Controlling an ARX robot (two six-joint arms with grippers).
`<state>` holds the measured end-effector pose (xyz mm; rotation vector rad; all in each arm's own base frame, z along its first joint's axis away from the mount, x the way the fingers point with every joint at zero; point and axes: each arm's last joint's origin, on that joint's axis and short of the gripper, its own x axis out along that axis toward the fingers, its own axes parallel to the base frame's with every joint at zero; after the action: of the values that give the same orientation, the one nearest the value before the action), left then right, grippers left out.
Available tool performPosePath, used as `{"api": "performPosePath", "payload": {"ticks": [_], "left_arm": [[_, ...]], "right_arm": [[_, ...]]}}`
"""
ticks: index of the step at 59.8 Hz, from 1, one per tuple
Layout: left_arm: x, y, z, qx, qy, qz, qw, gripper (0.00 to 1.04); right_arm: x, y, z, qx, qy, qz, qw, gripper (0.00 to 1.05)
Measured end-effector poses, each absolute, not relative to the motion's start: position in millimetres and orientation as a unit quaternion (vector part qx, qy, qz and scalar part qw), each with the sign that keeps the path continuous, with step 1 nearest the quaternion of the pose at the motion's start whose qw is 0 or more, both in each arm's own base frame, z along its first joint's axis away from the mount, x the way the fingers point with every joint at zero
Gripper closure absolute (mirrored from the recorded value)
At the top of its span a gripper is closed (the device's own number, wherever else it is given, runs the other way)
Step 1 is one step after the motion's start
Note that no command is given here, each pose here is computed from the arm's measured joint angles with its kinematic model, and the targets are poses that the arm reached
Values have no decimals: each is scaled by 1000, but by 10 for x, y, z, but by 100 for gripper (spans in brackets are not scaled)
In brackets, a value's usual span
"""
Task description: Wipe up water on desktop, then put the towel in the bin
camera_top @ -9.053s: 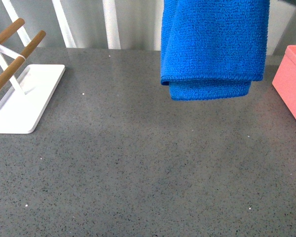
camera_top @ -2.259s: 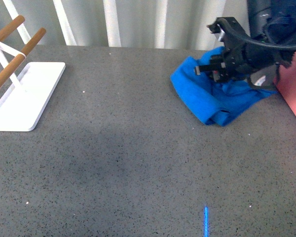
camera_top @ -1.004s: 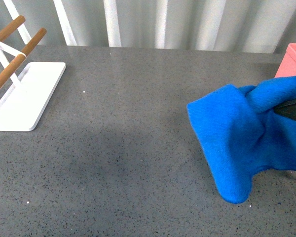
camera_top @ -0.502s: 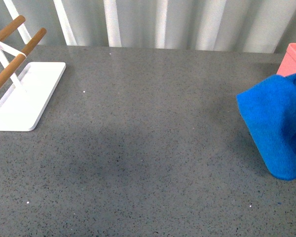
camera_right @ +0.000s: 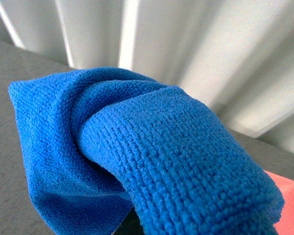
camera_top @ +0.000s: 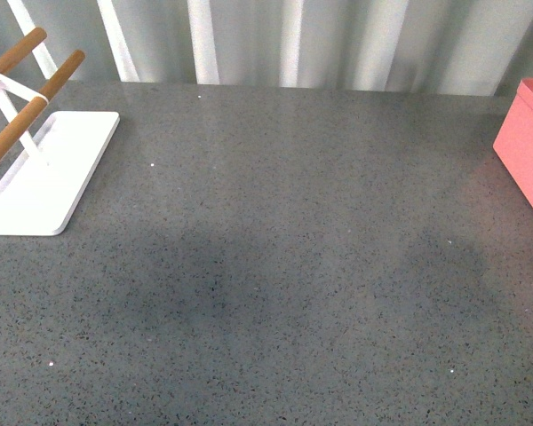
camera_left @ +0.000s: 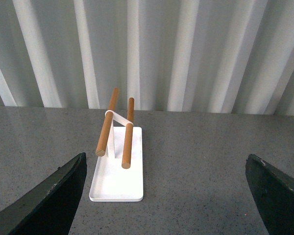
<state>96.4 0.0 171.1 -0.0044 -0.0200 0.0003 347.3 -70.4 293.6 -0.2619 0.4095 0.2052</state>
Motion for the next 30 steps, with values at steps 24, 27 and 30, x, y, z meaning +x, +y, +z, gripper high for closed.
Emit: {"api": "performPosePath", "payload": {"ticks": [24, 27, 30], "left_arm": [[964, 0, 1711, -2, -10, 0, 1000, 7], [964, 0, 1711, -2, -10, 0, 1000, 7], [964, 0, 1711, -2, -10, 0, 1000, 7]], "right_arm": [[2935, -1454, 2821, -94, 228, 30, 969, 101], [2853, -1515, 2762, -89, 233, 24, 968, 101], [2771, -1598, 2660, -81, 244, 13, 966, 101]]}}
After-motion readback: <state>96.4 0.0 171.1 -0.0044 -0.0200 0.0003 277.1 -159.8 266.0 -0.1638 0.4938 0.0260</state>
